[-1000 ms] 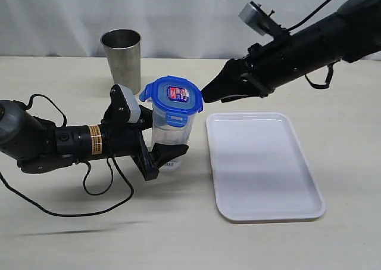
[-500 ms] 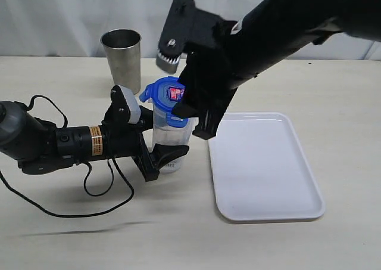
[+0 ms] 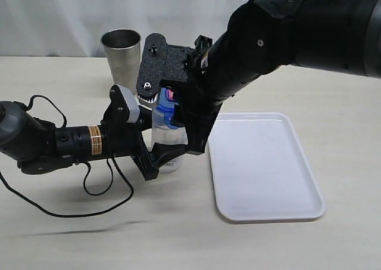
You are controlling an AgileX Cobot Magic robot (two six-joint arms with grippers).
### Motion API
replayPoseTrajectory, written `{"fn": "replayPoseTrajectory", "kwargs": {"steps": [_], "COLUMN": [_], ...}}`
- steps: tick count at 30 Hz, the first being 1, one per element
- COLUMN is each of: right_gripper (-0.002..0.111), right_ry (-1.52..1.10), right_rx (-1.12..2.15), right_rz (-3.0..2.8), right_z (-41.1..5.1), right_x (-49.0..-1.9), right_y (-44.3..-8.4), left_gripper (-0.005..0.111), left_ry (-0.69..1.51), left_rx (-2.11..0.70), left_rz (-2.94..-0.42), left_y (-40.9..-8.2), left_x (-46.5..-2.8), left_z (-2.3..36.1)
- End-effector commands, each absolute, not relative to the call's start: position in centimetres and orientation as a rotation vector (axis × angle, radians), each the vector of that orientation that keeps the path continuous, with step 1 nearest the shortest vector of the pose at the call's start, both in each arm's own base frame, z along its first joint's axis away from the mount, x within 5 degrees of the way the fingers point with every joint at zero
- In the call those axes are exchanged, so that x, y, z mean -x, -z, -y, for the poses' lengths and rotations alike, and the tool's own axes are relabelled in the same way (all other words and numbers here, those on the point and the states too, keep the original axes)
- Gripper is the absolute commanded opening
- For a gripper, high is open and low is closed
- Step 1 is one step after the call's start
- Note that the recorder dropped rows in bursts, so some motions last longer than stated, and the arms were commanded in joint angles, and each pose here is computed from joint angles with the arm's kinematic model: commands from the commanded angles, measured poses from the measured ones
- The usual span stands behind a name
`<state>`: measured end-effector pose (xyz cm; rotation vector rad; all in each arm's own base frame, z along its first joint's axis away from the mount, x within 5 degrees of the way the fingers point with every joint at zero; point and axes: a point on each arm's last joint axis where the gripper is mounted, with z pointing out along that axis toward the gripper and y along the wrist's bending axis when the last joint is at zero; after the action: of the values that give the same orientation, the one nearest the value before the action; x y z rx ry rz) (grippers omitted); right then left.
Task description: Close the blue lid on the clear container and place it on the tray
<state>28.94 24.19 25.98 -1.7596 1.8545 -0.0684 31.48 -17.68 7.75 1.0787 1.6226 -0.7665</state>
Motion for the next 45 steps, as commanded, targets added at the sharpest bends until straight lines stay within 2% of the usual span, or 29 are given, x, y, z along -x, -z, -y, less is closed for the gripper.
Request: {"fn": "replayPoseTrajectory", "kwargs": {"steps": [1, 8, 16, 31, 33, 39, 45], "right_gripper": [0.043, 0.043, 0.043, 0.030, 0.031, 0.044, 0.050], "right_ry": [0.079, 0.226, 0.355, 0.362, 0.340, 0.284, 0.070], "right_rx": [1.841, 1.983, 2.056, 2.061, 2.026, 1.848, 1.634], "right_rz": [-1.851, -1.769, -1.867, -1.904, -1.923, -2.023, -2.168], "right_z": [-25.0, -26.5, -26.0, -26.1, -26.1, -26.0, -25.8], "right_x": [-28.7, -28.2, -28.5, -28.7, -28.6, -28.6, -29.8], "right_y": [-24.3, -22.4, -20.1, -18.9, -19.4, -21.0, -22.9], "left_gripper": [0.000, 0.000, 0.000, 0.000, 0.000, 0.000, 0.000], "left_ry": [0.784, 0.796, 0.811, 0.826, 0.826, 0.826, 0.830], "left_rx": [-1.075, -1.083, -1.087, -1.101, -1.101, -1.101, -1.097], "left_rz": [-1.596, -1.581, -1.564, -1.549, -1.549, -1.549, -1.549], "left_y": [-8.0, -8.1, -8.2, -8.3, -8.3, -8.3, -8.3], "left_x": [-31.4, -31.3, -31.2, -31.0, -31.0, -31.0, -31.0], "left_z": [17.8, 17.9, 17.9, 18.0, 18.0, 18.0, 18.0]}}
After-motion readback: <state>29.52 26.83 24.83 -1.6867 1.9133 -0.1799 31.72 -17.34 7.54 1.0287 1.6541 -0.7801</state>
